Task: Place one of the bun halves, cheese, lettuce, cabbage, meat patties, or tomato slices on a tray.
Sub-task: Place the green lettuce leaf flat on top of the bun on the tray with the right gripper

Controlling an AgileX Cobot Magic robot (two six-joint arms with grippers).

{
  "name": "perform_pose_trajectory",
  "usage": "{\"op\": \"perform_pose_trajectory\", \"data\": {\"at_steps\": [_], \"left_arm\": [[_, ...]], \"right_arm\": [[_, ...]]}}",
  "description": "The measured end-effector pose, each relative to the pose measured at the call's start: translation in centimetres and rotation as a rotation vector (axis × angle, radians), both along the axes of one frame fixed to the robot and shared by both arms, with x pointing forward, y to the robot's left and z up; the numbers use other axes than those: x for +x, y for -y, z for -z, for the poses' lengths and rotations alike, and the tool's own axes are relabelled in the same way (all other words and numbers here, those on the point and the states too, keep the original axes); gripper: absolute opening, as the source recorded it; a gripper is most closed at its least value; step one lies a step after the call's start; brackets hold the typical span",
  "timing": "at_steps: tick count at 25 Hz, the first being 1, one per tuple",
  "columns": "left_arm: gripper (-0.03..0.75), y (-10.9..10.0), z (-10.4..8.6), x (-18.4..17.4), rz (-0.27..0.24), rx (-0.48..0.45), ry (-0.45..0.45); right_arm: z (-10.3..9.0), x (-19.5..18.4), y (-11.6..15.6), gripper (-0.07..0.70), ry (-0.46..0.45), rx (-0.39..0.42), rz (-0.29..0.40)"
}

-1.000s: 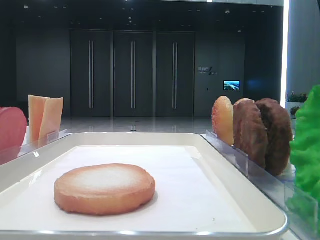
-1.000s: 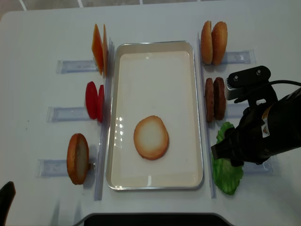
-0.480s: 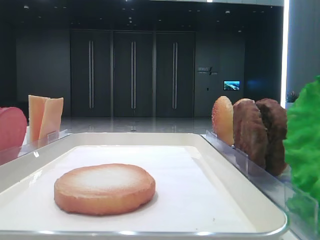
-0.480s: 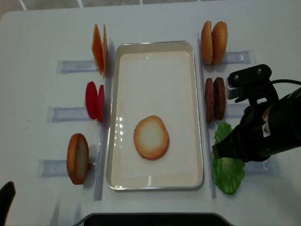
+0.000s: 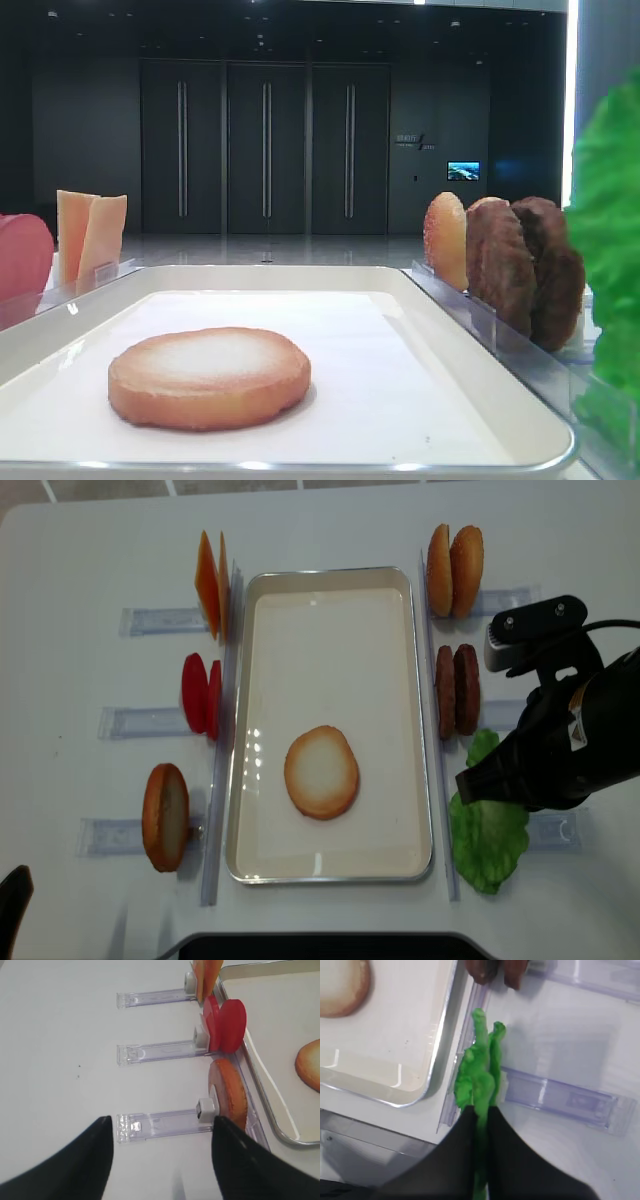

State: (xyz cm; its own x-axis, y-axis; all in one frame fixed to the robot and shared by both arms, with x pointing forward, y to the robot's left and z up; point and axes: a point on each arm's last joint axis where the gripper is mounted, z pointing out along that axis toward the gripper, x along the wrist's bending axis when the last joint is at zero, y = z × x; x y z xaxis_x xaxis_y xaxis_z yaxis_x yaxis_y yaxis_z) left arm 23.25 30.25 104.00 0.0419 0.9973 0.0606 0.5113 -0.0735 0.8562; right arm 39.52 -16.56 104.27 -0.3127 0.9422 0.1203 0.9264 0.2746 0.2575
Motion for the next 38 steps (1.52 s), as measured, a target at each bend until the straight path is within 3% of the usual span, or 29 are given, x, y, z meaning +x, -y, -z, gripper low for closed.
{"op": "perform_pose_trajectory", "data": {"at_steps": [5,10,14,22,29,35,38], "left_arm": [[0.471,0.0,0.0,0.0,0.0,0.0,0.0],[0.471,0.0,0.0,0.0,0.0,0.0,0.0],[0.471,0.0,0.0,0.0,0.0,0.0,0.0],[0.471,0.0,0.0,0.0,0.0,0.0,0.0],[0.471,0.0,0.0,0.0,0.0,0.0,0.0],[0.471,0.0,0.0,0.0,0.0,0.0,0.0],[0.471,0.0,0.0,0.0,0.0,0.0,0.0]], "right_arm": [[-2.1,-0.1,0.0,0.013,0.023,0.028,0.001],[-2.6,-0.3,0.0,0.013,0.016,0.038,0.002],[-2.7,-0.5,-0.5,0.013,-0.012,0.098,-0.001],[-3.9,-0.1,-3.9,0.013,0.017,0.47,-0.077],[-1.6,1.8,-7.6,0.013,-0.02,0.606,-0.145],[-0.5,3.1,-10.2,0.013,0.0,0.776,-0.2],[0.5,4.0,-11.0,0.013,0.018,0.811,-0.207]]}}
